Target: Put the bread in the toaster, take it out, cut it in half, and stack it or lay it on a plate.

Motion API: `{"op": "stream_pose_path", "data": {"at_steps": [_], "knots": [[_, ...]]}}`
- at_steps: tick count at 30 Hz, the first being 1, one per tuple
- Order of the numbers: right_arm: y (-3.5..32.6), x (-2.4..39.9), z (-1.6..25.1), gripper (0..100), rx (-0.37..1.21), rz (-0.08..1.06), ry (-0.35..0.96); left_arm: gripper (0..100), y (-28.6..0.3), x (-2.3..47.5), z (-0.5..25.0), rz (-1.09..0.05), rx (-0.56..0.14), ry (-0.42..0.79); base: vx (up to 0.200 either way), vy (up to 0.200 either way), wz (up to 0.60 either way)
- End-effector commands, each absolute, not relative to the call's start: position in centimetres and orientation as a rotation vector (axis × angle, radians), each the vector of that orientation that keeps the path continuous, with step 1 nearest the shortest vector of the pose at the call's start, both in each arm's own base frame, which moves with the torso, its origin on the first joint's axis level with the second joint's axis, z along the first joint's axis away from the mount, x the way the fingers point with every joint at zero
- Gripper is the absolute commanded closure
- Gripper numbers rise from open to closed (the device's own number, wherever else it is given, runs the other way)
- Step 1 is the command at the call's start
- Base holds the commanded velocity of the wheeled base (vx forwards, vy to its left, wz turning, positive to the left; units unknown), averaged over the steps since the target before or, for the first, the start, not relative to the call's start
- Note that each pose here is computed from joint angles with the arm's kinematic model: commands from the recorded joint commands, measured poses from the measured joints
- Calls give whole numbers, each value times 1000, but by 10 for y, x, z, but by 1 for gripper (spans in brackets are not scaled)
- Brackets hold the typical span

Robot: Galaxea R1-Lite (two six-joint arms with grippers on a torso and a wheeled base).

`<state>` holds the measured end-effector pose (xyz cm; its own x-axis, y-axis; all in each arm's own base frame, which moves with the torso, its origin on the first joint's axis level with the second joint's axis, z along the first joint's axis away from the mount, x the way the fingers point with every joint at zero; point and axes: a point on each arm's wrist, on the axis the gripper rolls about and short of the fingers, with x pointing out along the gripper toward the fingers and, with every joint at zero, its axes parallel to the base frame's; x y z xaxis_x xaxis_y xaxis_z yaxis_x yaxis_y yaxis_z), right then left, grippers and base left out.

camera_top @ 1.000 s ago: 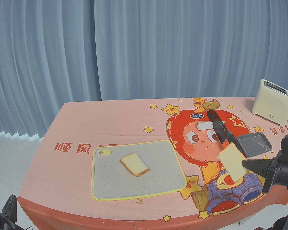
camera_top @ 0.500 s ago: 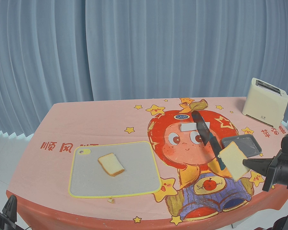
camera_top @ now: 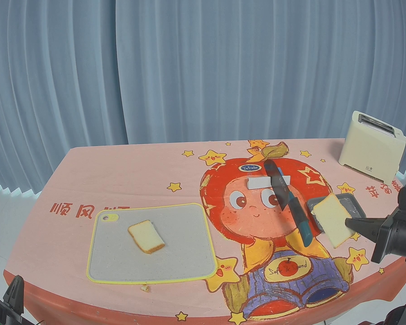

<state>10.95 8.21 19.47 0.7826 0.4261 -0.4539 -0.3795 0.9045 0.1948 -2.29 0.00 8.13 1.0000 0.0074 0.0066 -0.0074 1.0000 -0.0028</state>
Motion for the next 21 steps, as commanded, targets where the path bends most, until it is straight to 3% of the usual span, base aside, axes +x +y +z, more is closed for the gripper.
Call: {"op": "stream_pose_path", "data": {"at_steps": [1,3,21], "knots": [[80,113,197,100,102,408,504,100,0,-23,76,11,-3,-6,0,0,0],[78,115,199,100,110,392,496,100,0,-23,76,11,-3,-6,0,0,0],[62,162,193,100,161,195,483,100,0,-23,76,9,-3,-6,0,-200,0]]}}
